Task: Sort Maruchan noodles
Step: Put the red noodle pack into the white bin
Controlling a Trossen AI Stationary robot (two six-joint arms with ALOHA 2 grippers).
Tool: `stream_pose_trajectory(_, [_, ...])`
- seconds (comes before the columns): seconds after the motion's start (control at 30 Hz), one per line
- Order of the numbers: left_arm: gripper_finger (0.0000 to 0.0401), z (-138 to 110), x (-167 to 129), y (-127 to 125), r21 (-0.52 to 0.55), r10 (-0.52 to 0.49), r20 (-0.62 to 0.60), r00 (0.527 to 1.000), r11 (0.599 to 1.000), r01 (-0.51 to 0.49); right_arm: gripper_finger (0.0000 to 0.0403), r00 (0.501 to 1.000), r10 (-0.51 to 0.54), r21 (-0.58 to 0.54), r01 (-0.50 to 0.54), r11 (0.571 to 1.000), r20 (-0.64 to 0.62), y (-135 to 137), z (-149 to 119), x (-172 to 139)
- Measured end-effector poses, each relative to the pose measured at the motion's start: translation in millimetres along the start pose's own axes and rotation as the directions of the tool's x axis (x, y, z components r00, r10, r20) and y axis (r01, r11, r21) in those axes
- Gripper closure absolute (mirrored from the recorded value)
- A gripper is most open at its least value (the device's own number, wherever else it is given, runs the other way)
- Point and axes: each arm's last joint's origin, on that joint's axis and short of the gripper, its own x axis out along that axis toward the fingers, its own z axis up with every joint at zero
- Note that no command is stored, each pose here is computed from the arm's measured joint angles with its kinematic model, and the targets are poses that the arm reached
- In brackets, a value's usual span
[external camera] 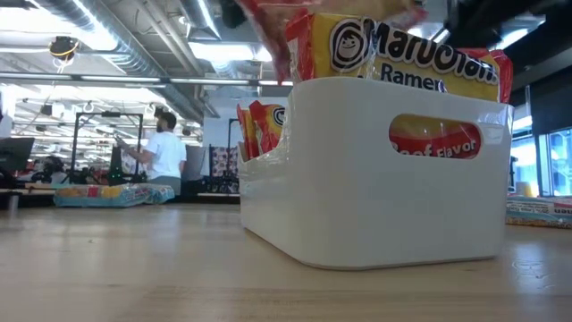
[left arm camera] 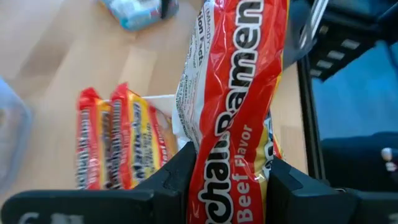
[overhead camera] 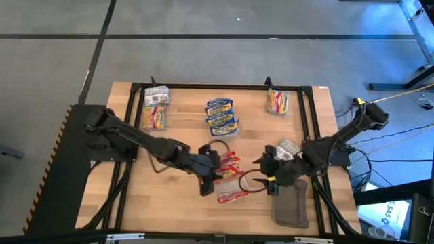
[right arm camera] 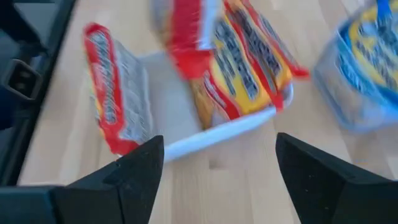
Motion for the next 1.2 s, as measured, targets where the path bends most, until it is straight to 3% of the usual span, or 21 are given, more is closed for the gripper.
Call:
stream_pose_trajectory(0.27, [0.0295, 15.9, 43.4, -10.8, -0.020, 0.165, -0.259, 0.952, 0.984, -0.176, 0.0126, 0.997, -0.070, 0.116, 0.072, 0.991, -0.021, 9.6, -37.1, 3.9])
stream_pose_trajectory(0.53, [0.0292, 3.9, 75.1, -4.0, -0.033, 0.176, -0.379, 0.909, 0.979, -0.203, 0.0126, 0.998, -0.057, 0.154, 0.055, 0.986, 0.007, 15.8, -45.7, 3.6])
stream_pose_trajectory(0.97, [0.0278, -8.5, 94.9, -1.6, 0.128, 0.182, -0.430, 0.884, 0.982, -0.140, 0.0126, 0.995, -0.086, 0.131, 0.079, 0.988, 0.048, 20.4, -44.8, 12.6])
stream_pose_trajectory(1.2, [0.0227, -6.4, 99.8, -0.4, 0.178, 0.184, -0.399, 0.898, 0.976, -0.121, 0.0126, 0.993, -0.106, 0.115, 0.099, 0.988, 0.056, 25.3, -47.2, 23.4])
